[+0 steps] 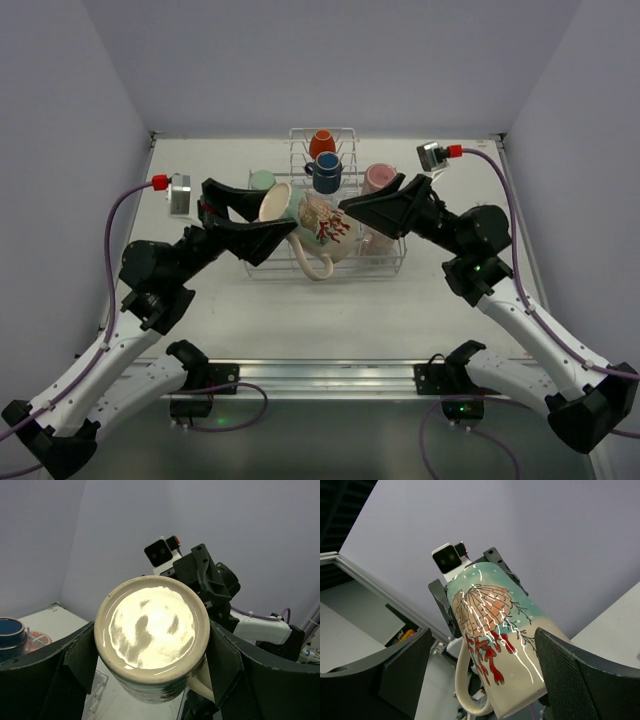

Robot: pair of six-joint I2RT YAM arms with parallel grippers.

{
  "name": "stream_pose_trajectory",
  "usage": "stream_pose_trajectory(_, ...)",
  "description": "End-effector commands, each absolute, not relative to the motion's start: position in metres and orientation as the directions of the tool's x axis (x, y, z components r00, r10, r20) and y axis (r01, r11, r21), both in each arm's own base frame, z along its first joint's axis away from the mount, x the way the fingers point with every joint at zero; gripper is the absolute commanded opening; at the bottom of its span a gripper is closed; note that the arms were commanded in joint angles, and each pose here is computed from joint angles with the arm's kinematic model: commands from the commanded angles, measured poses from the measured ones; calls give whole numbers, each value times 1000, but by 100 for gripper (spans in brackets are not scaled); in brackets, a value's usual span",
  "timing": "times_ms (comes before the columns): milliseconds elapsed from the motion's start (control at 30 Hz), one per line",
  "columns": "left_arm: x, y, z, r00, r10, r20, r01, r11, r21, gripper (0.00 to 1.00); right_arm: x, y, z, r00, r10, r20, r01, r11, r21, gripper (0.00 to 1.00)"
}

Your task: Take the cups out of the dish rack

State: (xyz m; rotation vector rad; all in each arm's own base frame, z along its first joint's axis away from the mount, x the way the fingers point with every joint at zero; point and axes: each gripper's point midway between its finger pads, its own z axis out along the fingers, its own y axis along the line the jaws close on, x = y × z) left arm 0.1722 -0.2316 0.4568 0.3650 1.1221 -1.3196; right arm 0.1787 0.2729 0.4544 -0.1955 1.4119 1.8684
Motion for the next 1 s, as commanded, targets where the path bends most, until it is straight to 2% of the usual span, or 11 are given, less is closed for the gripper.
stream_pose_trajectory(0, 137, -210, 516, -24, -710, -704, 955, 192, -227, 0, 160, 275, 463, -726, 453, -518, -646, -189, 740, 86)
stream_pose_trajectory(67, 137, -206, 518, -6, -719, -695, 951, 210, -226, 0, 154, 266, 467, -687, 495, -532, -677, -168, 717, 86)
stream_pose_trajectory(100, 137, -204, 520, 6, -720, -694, 950, 220, -220, 0, 165, 264, 458, -643, 549, -534, -680, -89, 727, 86)
stream_pose_trajectory(233, 141, -204, 521, 20, -717, -696, 946, 238, -218, 0, 176, 238, 449, -521, 656, -546, -671, 79, 737, 89)
stream_pose_trajectory(400, 147, -206, 519, 24, -714, -699, 942, 251, -224, 0, 184, 227, 408, -544, 676, -498, -559, 151, 815, 92)
stream_pose_trajectory(500, 149, -208, 517, 23, -713, -700, 940, 253, -227, 0, 164, 248, 392, -676, 572, -464, -539, 46, 841, 91)
stream_pose_trajectory(567, 151, -209, 514, 17, -712, -702, 940, 251, -232, 0, 148, 260, 397, -735, 510, -447, -549, -61, 834, 91)
stream_pose_trajectory(633, 153, -211, 512, 9, -712, -702, 940, 247, -237, 0, 141, 270, 393, -768, 467, -438, -540, -105, 835, 91)
stream_pose_trajectory(967, 149, -212, 504, -30, -715, -698, 943, 212, -257, 0, 123, 280, 450, -726, 460, -511, -663, -271, 698, 88)
